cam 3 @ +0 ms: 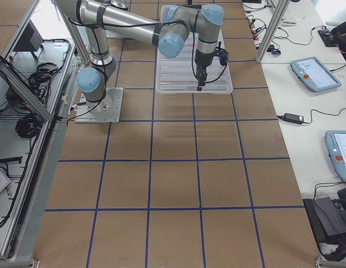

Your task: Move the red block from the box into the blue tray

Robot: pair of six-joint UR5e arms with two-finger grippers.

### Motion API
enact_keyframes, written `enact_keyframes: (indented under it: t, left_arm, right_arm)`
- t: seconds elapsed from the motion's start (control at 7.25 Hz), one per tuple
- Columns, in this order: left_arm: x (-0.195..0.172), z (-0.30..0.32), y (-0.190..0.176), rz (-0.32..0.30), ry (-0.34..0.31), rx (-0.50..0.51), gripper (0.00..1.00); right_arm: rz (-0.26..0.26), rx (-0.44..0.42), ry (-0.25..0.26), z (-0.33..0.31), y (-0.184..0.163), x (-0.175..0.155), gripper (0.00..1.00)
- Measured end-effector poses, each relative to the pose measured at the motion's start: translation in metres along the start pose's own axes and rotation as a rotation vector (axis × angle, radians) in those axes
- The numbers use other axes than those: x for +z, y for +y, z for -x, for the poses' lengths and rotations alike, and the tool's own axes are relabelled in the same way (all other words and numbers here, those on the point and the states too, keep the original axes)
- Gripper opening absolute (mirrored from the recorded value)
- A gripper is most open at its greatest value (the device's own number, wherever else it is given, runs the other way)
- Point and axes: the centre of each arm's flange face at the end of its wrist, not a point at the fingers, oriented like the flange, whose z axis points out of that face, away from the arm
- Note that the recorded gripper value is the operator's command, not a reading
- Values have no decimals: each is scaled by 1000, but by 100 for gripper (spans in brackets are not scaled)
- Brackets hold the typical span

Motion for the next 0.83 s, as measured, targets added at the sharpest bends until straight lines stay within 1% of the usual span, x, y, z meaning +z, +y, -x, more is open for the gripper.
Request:
enact_keyframes:
  t: [0.14,0.28,0.41,0.55,0.69,0.83]
  left_arm:
    - [1,-1,0,-7,-10,5,100]
    - [-9,-7,-2,-6,-20,14,100]
    - [-28,-17,-5,6,-25,27,100]
    - [-59,-33,-8,28,-21,27,100]
    - [-97,-54,-8,48,-15,13,100]
    - [-136,-83,-5,52,-18,7,100]
  right_arm:
    - [-5,2,1,-1,-1,0,100]
    - [-14,5,3,-3,-4,1,100]
    - [-20,8,4,-7,-6,5,100]
    - [-13,17,3,-13,-10,12,100]
    - [7,25,0,-19,-14,24,100]
    - [17,36,-1,-29,-20,37,100]
